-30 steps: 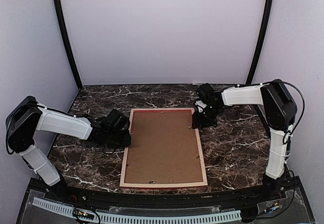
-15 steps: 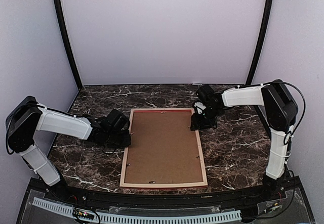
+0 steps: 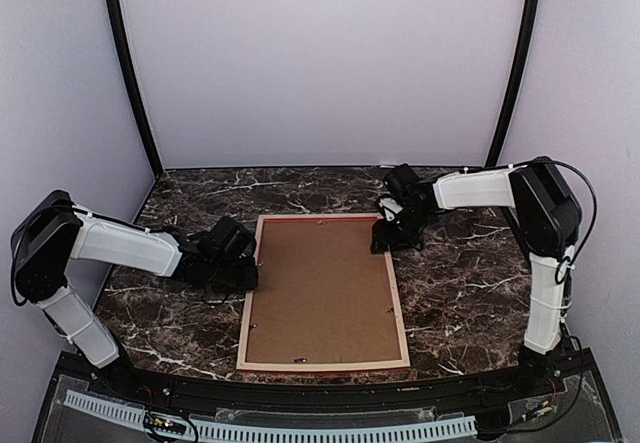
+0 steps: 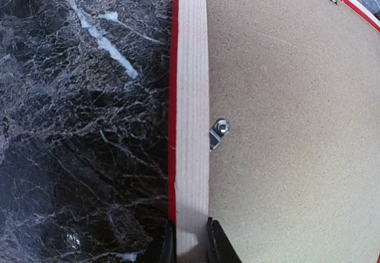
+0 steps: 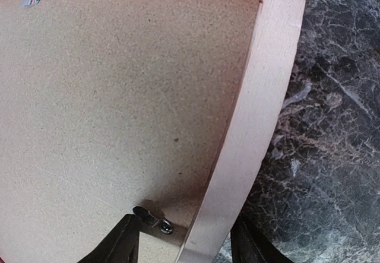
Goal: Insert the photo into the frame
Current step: Press the fastener onto the backboard.
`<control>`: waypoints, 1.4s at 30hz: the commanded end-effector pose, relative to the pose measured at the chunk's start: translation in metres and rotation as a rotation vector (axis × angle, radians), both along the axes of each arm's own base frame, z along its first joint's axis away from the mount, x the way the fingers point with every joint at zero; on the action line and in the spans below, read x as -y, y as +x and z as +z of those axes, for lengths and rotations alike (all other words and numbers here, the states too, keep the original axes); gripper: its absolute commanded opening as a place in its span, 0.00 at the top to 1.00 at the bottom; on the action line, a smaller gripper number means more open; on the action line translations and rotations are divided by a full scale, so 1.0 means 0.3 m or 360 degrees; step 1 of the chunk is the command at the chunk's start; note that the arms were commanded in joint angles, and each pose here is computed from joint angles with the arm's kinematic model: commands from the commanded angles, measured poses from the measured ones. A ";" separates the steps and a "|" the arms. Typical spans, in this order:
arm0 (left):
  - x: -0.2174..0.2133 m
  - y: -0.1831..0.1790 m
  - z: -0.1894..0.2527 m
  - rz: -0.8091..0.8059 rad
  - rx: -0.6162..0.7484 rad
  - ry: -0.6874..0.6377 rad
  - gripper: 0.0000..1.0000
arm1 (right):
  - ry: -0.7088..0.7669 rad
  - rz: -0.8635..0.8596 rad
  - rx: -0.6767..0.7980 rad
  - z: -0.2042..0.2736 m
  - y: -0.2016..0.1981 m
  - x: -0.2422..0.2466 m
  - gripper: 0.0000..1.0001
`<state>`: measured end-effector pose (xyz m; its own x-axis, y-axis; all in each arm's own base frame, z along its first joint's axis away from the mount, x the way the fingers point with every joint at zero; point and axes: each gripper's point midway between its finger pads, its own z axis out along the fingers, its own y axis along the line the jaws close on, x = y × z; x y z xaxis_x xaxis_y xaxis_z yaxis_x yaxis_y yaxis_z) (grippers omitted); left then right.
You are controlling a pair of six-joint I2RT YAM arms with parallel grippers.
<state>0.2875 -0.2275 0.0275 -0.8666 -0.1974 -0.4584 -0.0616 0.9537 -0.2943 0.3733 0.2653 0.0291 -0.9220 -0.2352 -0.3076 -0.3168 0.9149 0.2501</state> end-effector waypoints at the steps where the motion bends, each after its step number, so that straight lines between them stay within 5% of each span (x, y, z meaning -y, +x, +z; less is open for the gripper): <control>1: -0.049 -0.074 -0.053 0.0039 -0.0148 0.0044 1.00 | 0.0007 0.0012 0.0031 -0.011 0.034 -0.024 0.47; 31: -0.046 -0.071 -0.057 0.0032 -0.0154 0.0054 1.00 | 0.0050 -0.0082 0.0074 0.008 0.118 0.013 0.47; 42: -0.047 -0.072 -0.057 0.0032 -0.0152 0.0057 1.00 | 0.0075 -0.0085 0.0027 -0.006 0.091 0.041 0.55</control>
<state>0.2870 -0.2267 0.0276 -0.8662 -0.1999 -0.4580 -0.0647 0.9537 -0.2939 0.4025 0.2563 0.0291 -0.9232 -0.1797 -0.3396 -0.2790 0.9212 0.2711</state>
